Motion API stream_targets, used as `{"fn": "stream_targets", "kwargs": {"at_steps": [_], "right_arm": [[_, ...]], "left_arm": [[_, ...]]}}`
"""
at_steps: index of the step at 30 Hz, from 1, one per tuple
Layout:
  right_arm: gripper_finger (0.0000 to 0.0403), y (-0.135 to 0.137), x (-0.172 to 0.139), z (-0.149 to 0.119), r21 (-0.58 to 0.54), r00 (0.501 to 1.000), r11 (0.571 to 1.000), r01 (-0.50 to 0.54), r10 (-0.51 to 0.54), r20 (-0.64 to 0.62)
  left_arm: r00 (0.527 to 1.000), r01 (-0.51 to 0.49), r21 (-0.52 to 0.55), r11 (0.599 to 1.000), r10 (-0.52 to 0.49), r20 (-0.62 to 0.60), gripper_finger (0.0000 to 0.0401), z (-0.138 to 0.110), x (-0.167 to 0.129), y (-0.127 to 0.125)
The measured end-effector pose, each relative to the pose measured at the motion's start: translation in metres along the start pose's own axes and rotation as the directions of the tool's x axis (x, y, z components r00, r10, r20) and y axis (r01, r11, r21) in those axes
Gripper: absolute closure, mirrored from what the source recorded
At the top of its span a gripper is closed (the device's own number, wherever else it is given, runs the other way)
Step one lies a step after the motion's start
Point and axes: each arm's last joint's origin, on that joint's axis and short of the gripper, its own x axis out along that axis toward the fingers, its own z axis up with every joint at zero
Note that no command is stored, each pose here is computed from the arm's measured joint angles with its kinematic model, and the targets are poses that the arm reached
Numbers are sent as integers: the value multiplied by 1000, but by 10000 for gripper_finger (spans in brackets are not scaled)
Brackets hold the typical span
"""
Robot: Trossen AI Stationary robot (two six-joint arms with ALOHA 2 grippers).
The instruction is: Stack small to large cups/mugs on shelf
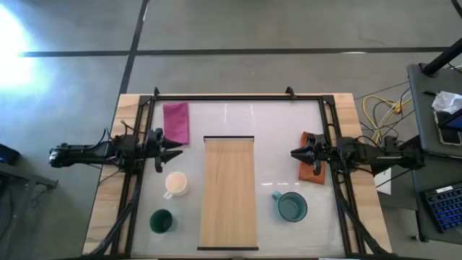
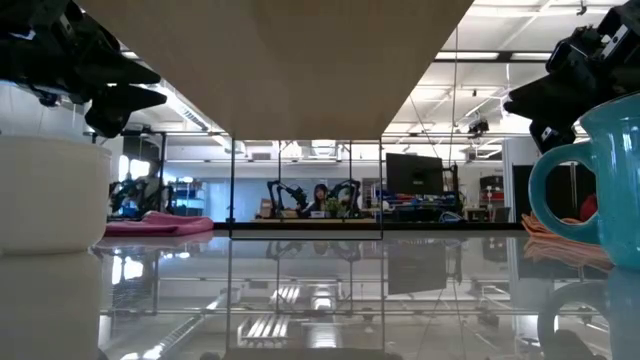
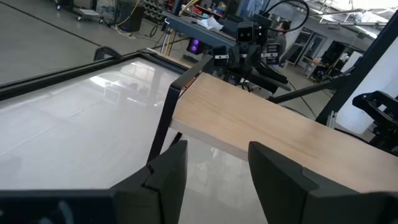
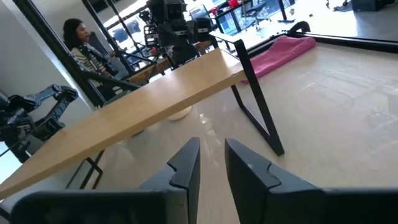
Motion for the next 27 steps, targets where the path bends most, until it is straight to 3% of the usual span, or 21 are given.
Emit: {"fn": "stream_targets", "kwargs": {"at_steps": [5, 8, 11, 14, 17, 19, 21, 23, 25, 27], "right_arm": [[335, 0, 0, 0, -14, 1000, 1000, 1, -1, 1], [335, -1, 0, 2, -154, 998, 987, 55, -49, 44], [335, 0, 0, 7, -181, 993, 981, 75, -58, 100], [335, 2, -1, 11, -89, 989, 995, 52, -39, 139], [335, 5, -2, 19, 145, 972, 989, -13, -21, 232], [335, 6, -4, 27, 215, 938, 977, -3, -71, 339], [335, 10, -7, 37, 224, 893, 973, -60, -48, 448], [335, 19, -13, 51, 128, 819, 975, -182, 78, 568], [335, 27, -21, 64, 40, 711, 957, -286, 184, 678], [335, 32, -25, 74, -26, 633, 958, -286, 209, 746]], "left_arm": [[1000, 0, 0, 1000, 0, 0, 244, 0, 0, 0], [1000, 0, 0, 1000, 0, -1, 244, 0, 0, 0], [1000, 0, 0, 1000, 0, 0, 244, 0, 0, 0], [1000, 1, 0, 1000, -1, 0, 244, 0, 0, 0], [1000, 0, 0, 1000, 0, 0, 244, 0, 0, 0], [1000, 1, 0, 1000, -1, 0, 244, 0, 0, 0], [1000, 0, 0, 1000, 0, 0, 244, 0, 0, 0], [1000, 1, 0, 1000, -1, 0, 244, 0, 0, 0], [1000, 0, 0, 1000, 0, 0, 244, 0, 0, 0], [1000, 1, -1, 1000, -1, 1, 244, 0, 0, 0]]}}
